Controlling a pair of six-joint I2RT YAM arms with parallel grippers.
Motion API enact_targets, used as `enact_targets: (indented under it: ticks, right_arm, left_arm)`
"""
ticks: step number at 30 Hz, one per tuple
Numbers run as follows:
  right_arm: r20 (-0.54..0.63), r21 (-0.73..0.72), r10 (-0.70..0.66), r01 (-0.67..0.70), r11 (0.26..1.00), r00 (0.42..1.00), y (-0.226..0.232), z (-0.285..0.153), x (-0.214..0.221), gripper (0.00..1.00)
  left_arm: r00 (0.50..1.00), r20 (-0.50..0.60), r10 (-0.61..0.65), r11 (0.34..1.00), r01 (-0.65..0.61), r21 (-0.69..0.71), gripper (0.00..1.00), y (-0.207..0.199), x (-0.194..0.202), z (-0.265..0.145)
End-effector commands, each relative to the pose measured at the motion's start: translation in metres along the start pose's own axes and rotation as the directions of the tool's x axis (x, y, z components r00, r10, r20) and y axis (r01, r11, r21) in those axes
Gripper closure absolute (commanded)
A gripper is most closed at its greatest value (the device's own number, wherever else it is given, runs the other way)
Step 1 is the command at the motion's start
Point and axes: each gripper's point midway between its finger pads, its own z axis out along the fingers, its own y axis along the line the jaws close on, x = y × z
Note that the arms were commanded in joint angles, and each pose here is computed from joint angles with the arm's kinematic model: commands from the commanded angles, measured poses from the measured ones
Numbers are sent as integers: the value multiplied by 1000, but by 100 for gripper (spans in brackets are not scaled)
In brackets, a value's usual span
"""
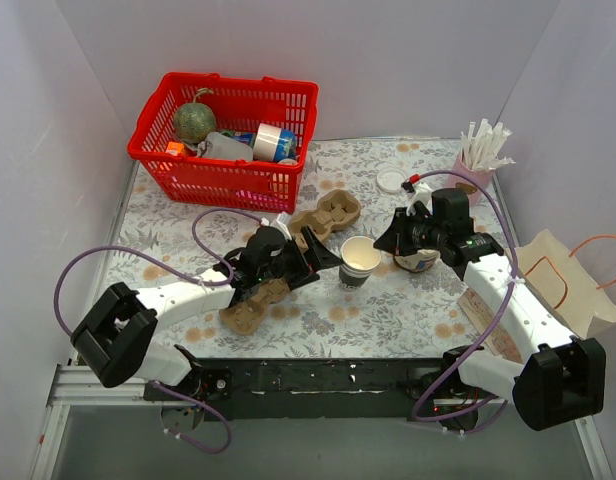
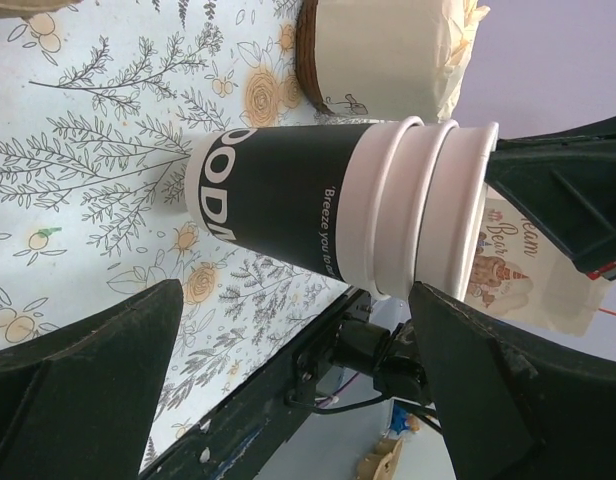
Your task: Pack the takeout coffee
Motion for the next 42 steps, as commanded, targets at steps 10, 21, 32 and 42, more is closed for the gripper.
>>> enact_targets:
  ticks: [10,21,32,42]
  right_arm:
    - [0,-132,9,-9,991,1000,22,3,3,99]
    - [15,-193,68,-64,979,998,39,-6,-7,99]
    - [109,-162,19,-2,987,994,44,-20,-33,99]
    - [316,57,-108,94,994,943,43,-74,-83,99]
  left_arm:
    - [1000,-2,1,1000,-1,27,2,-10,-3,11]
    - [1000,13,0,996,1,-90,2,15,-3,13]
    - [1000,10,10,996,-9,-84,2,9,-4,11]
    - [997,32,73,997,-72,-30,2,-23,-12,3]
